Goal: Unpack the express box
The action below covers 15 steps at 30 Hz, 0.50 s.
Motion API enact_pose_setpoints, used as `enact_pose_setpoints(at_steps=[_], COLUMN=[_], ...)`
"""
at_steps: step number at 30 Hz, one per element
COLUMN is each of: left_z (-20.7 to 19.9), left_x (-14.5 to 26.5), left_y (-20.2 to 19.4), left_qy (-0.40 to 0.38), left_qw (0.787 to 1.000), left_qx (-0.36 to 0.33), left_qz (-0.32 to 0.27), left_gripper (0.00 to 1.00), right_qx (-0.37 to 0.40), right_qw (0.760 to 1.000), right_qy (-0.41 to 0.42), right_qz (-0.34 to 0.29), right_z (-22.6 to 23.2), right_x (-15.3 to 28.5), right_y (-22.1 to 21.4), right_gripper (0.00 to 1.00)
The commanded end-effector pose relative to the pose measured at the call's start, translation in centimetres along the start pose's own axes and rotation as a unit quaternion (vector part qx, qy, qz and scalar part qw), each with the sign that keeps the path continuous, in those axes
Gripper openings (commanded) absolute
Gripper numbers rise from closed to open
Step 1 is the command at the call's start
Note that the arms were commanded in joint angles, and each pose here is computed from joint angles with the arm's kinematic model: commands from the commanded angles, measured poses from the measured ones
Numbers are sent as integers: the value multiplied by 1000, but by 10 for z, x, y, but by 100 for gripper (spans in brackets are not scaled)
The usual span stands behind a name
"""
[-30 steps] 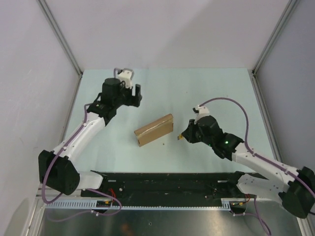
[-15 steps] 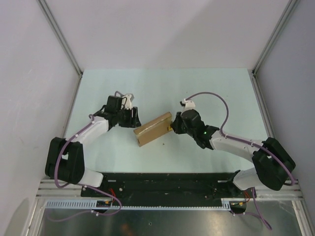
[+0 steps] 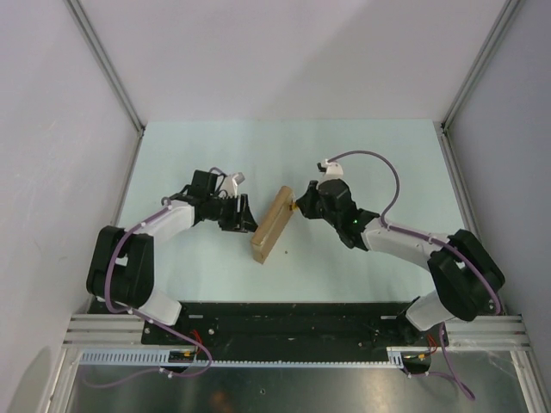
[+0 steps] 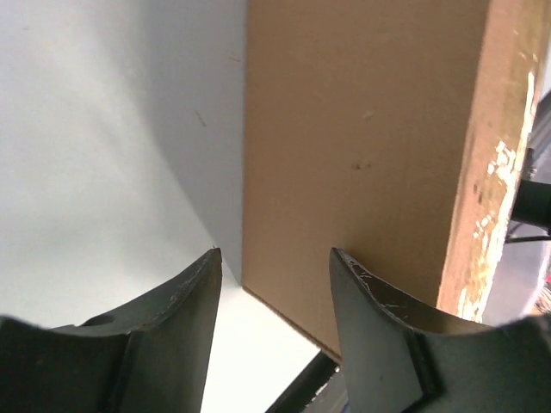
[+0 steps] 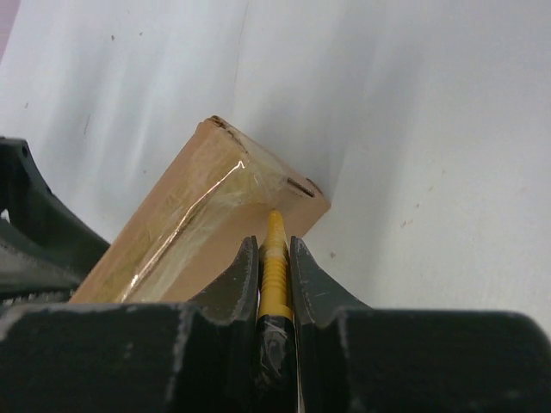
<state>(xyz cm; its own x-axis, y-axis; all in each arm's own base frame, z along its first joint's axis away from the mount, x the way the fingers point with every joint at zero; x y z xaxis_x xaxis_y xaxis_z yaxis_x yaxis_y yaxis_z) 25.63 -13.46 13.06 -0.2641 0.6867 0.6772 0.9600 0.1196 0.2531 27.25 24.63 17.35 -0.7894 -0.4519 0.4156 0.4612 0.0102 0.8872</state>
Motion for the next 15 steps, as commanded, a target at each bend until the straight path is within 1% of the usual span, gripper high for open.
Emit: enact_pose_setpoints(at_steps=[1, 3, 5, 10, 12, 15], left_z=[-12, -14, -14, -19, -21, -19], left_x=[0, -3, -5, -10, -10, -9], left_y=[-5, -9, -11, -11, -9, -4], left_qy=[-63, -74, -77, -87, -86, -58], left_qw=[997, 996, 995, 994, 995, 998], left_qx=[17, 21, 21, 13, 10, 8], left_qz=[34, 49, 54, 61, 57, 33], left_gripper=[58, 58, 58, 60, 60, 58], right_qx=[-9, -6, -4, 8, 13, 17], right_qw=[997, 997, 997, 995, 995, 997], right_qy=[33, 35, 49, 77, 79, 65], right_qz=[-65, -63, -67, -55, -52, -49], right_z=[13, 13, 19, 27, 27, 23], right_x=[-18, -27, -32, -44, -43, -38], right_y=[37, 36, 42, 41, 41, 46], right_gripper=[0, 0, 0, 0, 0, 0])
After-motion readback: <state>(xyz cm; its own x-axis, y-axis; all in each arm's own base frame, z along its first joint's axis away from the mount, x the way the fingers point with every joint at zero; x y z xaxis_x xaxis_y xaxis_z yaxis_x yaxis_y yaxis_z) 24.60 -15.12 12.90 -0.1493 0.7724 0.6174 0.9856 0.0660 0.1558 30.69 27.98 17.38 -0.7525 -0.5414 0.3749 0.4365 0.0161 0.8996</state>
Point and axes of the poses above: each gripper's point midway between its finger pads, its own x axis back along the fingers, its own z axis along the line the jaws close on, y = z × x, the point moved 8 cm from there along x, back along the fingers, and after that the axes turned 14 degrees about x, right-handed, at the moved point
